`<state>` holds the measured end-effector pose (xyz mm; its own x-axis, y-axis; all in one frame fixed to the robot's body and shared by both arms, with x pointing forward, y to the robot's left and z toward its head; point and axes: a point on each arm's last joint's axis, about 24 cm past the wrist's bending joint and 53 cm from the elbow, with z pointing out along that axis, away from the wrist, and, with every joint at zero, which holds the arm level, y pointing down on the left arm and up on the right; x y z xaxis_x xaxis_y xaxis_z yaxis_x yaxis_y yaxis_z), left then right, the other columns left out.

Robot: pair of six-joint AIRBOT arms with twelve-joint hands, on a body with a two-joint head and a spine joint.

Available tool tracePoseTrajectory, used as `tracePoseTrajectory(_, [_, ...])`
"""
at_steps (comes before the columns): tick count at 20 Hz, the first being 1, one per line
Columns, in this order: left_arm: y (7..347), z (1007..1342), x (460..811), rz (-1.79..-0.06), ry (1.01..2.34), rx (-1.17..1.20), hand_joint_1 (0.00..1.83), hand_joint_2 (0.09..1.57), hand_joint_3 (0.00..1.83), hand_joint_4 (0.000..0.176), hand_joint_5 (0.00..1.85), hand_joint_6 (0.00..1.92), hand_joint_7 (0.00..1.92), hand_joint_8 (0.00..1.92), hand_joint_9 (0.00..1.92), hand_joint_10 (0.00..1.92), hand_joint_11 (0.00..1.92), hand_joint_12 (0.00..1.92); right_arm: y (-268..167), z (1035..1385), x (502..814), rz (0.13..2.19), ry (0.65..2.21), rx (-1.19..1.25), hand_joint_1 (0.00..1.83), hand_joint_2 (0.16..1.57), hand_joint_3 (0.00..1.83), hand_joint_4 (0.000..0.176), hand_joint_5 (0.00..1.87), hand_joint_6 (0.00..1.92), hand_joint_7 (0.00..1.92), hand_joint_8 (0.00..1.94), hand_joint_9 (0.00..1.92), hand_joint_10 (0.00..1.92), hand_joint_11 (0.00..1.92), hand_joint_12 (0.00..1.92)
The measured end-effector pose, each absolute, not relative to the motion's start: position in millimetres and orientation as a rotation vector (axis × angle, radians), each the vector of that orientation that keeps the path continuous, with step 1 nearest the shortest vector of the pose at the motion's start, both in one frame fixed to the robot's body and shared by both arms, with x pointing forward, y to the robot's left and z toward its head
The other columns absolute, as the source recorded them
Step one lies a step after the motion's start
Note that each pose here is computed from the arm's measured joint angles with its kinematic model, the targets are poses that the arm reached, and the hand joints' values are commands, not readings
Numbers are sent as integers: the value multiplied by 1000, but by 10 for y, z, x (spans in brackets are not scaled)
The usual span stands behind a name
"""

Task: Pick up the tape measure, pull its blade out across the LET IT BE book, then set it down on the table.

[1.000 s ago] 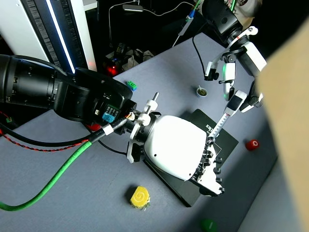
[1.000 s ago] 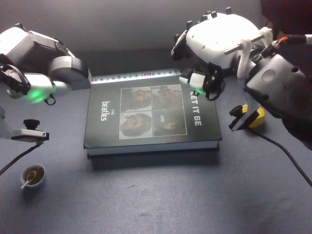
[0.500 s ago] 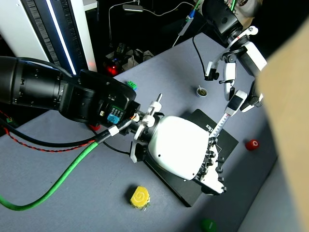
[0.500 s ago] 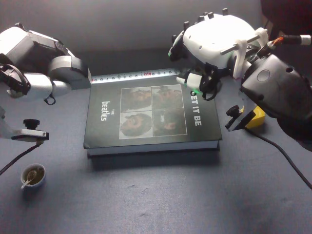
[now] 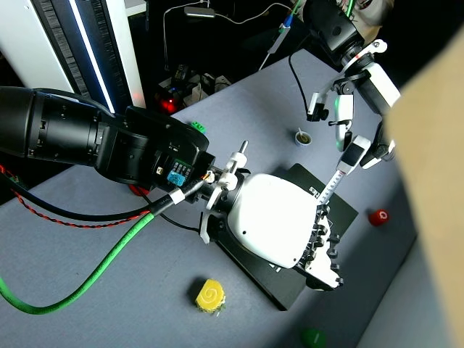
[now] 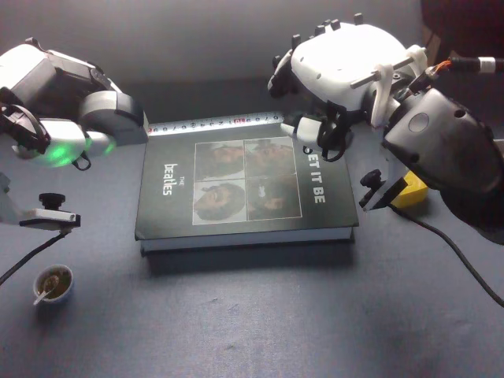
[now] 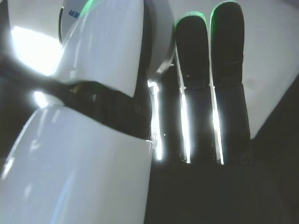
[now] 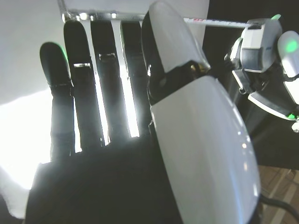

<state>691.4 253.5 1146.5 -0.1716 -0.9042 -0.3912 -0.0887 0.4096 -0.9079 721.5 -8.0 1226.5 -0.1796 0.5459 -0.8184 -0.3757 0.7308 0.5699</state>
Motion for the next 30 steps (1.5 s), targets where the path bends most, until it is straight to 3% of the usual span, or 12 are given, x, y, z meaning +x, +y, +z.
tracePoseTrajectory(20, [2568, 11491, 6922, -934, 1557, -912, 1376, 1119, 0, 0, 874, 944, 1023, 964, 901, 1262, 846, 1069, -15, 12267, 7190, 840, 1544, 127, 964, 1195, 1, 0, 836, 9, 897, 17, 632, 534, 327, 1344])
tracePoseTrajectory(21, [2567, 11491, 6922, -934, 1557, -911, 1377, 1118, 0, 0, 883, 936, 1022, 968, 901, 1260, 846, 1069, -21, 12267, 7196, 839, 1544, 129, 1010, 1219, 11, 0, 776, 1047, 912, 21, 640, 555, 339, 1360])
tracePoseTrajectory(22, [2568, 11491, 6922, -935, 1557, -912, 1378, 1113, 0, 0, 906, 908, 1024, 964, 905, 1252, 845, 1069, -28, 12268, 7200, 838, 1543, 130, 967, 1203, 3, 0, 616, 723, 904, 17, 626, 564, 327, 1370])
tracePoseTrajectory(23, [2568, 11490, 6922, -934, 1557, -912, 1378, 1113, 0, 0, 910, 896, 1023, 967, 906, 1252, 846, 1069, -28, 12268, 7200, 838, 1543, 131, 999, 1238, 7, 0, 703, 1234, 909, 18, 628, 577, 335, 1380])
tracePoseTrajectory(24, [2567, 11490, 6922, -934, 1558, -911, 1378, 1113, 0, 0, 910, 894, 1023, 968, 907, 1252, 845, 1068, -28, 12268, 7200, 838, 1543, 131, 995, 1257, 6, 0, 699, 1372, 909, 18, 625, 586, 333, 1386])
tracePoseTrajectory(30, [2556, 11485, 6922, -936, 1559, -912, 1378, 1112, 0, 0, 911, 892, 1020, 969, 910, 1251, 843, 1064, -25, 12268, 7198, 839, 1543, 130, 994, 1264, 3, 0, 698, 1407, 906, 16, 635, 601, 330, 1385])
